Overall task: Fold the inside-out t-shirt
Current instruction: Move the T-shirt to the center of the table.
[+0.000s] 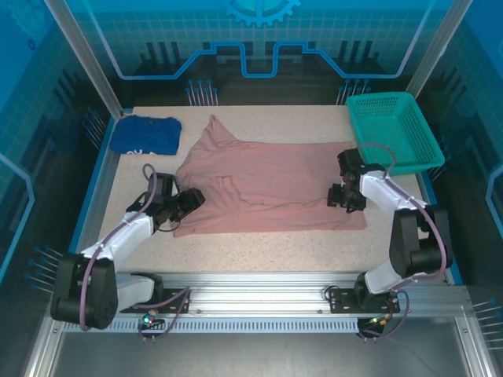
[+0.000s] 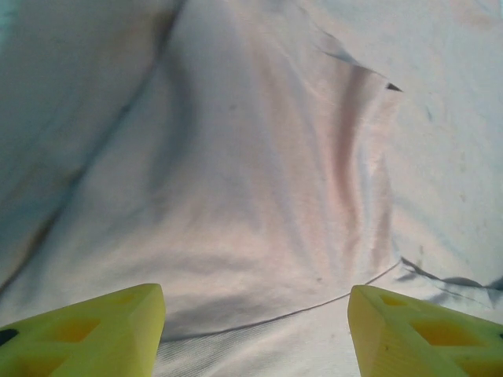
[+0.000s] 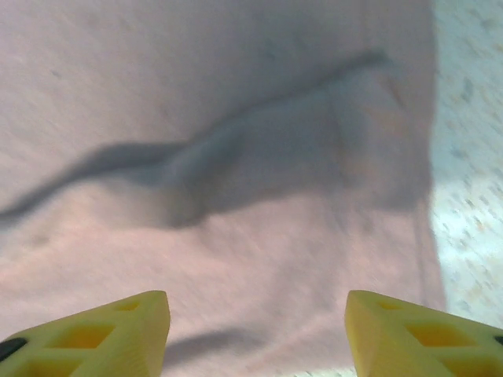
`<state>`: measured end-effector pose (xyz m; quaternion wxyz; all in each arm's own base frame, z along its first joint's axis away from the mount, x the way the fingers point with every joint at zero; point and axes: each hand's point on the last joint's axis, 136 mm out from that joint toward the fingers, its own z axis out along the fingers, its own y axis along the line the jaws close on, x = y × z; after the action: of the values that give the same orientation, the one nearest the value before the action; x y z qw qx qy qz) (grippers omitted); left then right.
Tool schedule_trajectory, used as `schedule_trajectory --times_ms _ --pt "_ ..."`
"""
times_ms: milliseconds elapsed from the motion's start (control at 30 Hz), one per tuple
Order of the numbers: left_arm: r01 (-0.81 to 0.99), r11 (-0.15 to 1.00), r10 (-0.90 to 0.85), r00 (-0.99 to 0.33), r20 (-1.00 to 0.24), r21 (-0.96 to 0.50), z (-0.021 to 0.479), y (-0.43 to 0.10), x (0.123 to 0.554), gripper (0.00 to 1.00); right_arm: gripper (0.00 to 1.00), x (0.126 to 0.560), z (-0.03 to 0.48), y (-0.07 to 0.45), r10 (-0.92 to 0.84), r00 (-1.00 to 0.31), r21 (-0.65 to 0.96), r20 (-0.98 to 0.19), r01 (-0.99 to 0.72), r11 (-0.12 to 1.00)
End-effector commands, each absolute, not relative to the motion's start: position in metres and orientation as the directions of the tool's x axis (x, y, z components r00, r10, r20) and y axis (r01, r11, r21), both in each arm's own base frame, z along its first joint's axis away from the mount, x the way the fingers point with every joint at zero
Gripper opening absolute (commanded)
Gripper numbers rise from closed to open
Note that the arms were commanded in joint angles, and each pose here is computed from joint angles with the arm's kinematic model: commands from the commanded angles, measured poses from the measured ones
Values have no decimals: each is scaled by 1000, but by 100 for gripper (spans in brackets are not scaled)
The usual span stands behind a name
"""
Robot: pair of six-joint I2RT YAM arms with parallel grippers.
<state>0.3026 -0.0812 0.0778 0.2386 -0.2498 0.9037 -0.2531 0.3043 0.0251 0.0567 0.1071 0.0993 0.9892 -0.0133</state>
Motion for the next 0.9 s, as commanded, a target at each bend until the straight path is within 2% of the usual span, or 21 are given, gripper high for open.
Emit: schedule_trajectory --times_ms 0,133,333,433,733,800,867 --pt "-288 716 -561 -779 -279 -637 89 -101 332 65 65 347 56 42 185 -946 87 -266 168 982" --pt "-270 687 -569 -777 -269 -674 90 -111 369 64 66 376 49 41 198 -942 110 -269 175 979" --pt "-327 714 -551 -809 -207 -619 51 -112 389 64 63 377 13 27 212 -972 58 -101 207 977" --pt "-355 727 -541 -824 -170 -588 30 -110 378 64 59 365 3 23 199 -979 25 -45 198 980" --pt "-421 738 -551 -827 -111 -527 3 -96 297 64 59 310 6 19 166 -986 -36 21 165 986" --pt "-413 734 -557 -820 -130 -540 11 -95 297 64 59 310 11 18 153 -988 -44 -1 153 987" --pt "-381 750 -553 -810 -197 -541 30 -92 314 64 60 327 25 20 135 -988 -43 -76 138 989"
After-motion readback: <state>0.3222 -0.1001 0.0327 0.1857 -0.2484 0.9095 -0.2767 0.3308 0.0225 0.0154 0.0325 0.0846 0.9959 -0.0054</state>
